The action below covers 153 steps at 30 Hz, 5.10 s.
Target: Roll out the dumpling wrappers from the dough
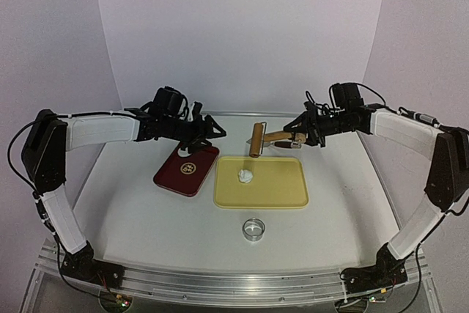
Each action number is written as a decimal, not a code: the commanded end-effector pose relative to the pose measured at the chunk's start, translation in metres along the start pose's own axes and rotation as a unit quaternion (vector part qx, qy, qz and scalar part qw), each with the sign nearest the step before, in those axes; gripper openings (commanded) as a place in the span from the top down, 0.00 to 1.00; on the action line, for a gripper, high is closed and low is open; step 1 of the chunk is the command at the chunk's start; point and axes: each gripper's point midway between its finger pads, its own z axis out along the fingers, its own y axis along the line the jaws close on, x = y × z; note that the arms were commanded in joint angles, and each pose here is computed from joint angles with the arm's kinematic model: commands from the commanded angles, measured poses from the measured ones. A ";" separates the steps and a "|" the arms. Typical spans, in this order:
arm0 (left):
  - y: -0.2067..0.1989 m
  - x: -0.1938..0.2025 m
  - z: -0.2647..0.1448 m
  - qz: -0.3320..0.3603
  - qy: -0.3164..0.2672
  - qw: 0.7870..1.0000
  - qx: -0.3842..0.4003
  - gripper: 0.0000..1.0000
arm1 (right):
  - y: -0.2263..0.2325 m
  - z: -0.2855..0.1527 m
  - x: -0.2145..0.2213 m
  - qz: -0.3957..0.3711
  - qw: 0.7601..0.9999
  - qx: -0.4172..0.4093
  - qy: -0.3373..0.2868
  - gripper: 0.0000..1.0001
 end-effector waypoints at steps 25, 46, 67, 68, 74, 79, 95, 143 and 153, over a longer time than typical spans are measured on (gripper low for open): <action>0.115 0.053 0.062 -0.019 0.115 0.960 -0.255 0.56 | -0.056 0.058 -0.002 0.149 0.986 0.072 0.034 1.00; 0.145 0.065 0.072 -0.005 0.140 0.948 -0.285 0.77 | -0.095 0.077 0.007 0.187 0.971 0.134 0.065 1.00; 0.152 0.070 0.068 -0.002 0.143 0.945 -0.294 1.00 | -0.160 0.063 0.023 0.194 0.930 0.306 0.058 1.00; 0.152 0.070 0.068 -0.001 0.143 0.945 -0.295 1.00 | -0.162 0.063 0.023 0.195 0.928 0.311 0.059 1.00; 0.153 0.071 0.067 0.000 0.144 0.944 -0.298 1.00 | -0.180 0.056 0.028 0.195 0.913 0.353 0.062 1.00; 0.152 0.071 0.067 0.000 0.141 0.946 -0.292 1.00 | -0.193 0.056 0.034 0.197 0.905 0.370 0.070 1.00; 0.152 0.071 0.069 -0.004 0.137 0.948 -0.287 1.00 | -0.253 0.046 0.051 0.189 0.864 0.459 0.078 1.00; 0.163 0.054 0.063 -0.028 0.106 0.948 -0.298 1.00 | -0.310 -0.018 0.070 0.202 0.799 0.559 0.090 1.00; 0.161 0.051 0.064 -0.024 0.104 0.949 -0.297 1.00 | -0.310 -0.025 0.066 0.193 0.791 0.574 0.082 1.00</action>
